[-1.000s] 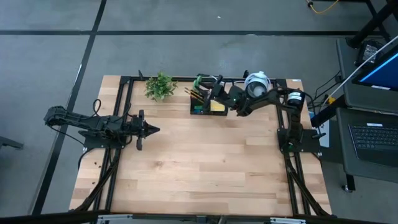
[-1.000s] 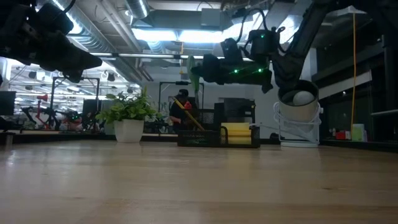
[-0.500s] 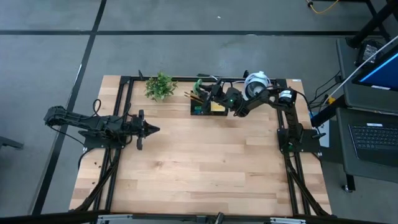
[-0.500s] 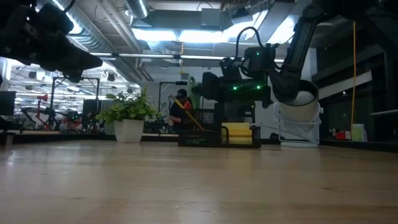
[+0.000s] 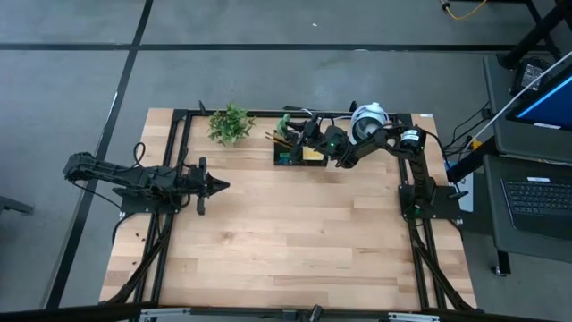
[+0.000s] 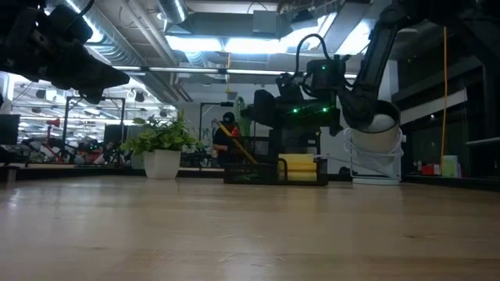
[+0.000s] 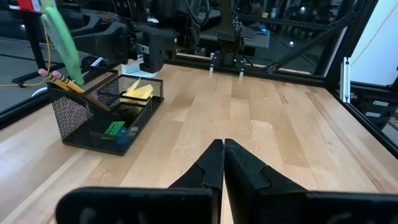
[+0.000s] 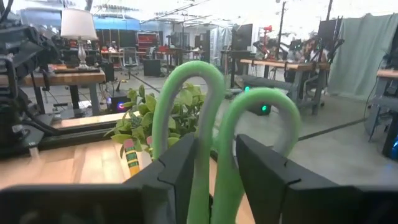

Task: Pick and place office supplies into organizer
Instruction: Put the green scissor into the black organizer, then return to Home Position

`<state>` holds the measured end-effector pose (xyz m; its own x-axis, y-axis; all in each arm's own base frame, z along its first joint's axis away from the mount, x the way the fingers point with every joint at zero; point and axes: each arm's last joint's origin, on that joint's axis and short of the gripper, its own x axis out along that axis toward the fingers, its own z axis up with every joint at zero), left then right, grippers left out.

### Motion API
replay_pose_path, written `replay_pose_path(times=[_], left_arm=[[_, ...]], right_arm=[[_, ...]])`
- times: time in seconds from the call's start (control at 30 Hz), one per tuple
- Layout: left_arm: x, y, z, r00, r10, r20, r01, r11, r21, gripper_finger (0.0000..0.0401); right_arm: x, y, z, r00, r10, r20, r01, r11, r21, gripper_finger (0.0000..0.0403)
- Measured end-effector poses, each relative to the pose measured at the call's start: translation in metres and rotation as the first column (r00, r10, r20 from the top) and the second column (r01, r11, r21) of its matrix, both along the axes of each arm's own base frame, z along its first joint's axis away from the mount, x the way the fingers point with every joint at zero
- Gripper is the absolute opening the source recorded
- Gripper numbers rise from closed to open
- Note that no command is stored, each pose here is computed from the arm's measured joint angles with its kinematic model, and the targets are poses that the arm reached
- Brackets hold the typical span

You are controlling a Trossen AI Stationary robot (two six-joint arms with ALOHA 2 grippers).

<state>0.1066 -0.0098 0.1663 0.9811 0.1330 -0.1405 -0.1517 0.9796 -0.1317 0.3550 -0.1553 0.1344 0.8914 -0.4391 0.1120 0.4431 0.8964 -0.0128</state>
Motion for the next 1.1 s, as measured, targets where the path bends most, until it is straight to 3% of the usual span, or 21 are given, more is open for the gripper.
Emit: replay_pose_path(times=[0.3,0.43,0.7,0.83,0.97,1.1], left_arm=[[0.000,0.000,0.000,1.000,0.000,0.000,0.000,1.000,0.000,0.0006],[0.000,0.000,0.000,1.000,0.000,0.000,0.000,1.000,0.000,0.0008],[0.000,0.001,0.000,1.000,0.020,0.002,-0.020,1.000,0.002,0.0006],[0.000,0.001,0.002,1.000,0.021,0.023,-0.021,1.000,-0.001,0.0003],[0.001,0.000,0.005,0.998,0.018,0.053,-0.018,1.000,0.009,0.0002],[0.001,0.001,0.006,0.999,0.014,0.047,-0.018,0.996,0.083,0.0002]], right_arm=[[0.000,0.000,-0.001,1.000,0.001,-0.004,-0.001,1.000,0.016,0.0129],[0.000,0.000,0.001,1.000,-0.003,-0.002,0.003,1.000,-0.022,0.0129],[-0.003,0.005,0.037,0.998,0.005,0.066,0.000,0.997,-0.075,0.0128],[-0.005,0.012,0.054,1.000,0.022,0.010,-0.021,0.998,-0.052,0.0095],[-0.009,0.026,0.073,0.993,0.086,-0.079,-0.090,0.995,-0.038,0.0019],[-0.017,0.045,0.094,0.976,0.140,-0.166,-0.142,0.990,-0.002,0.0012]])
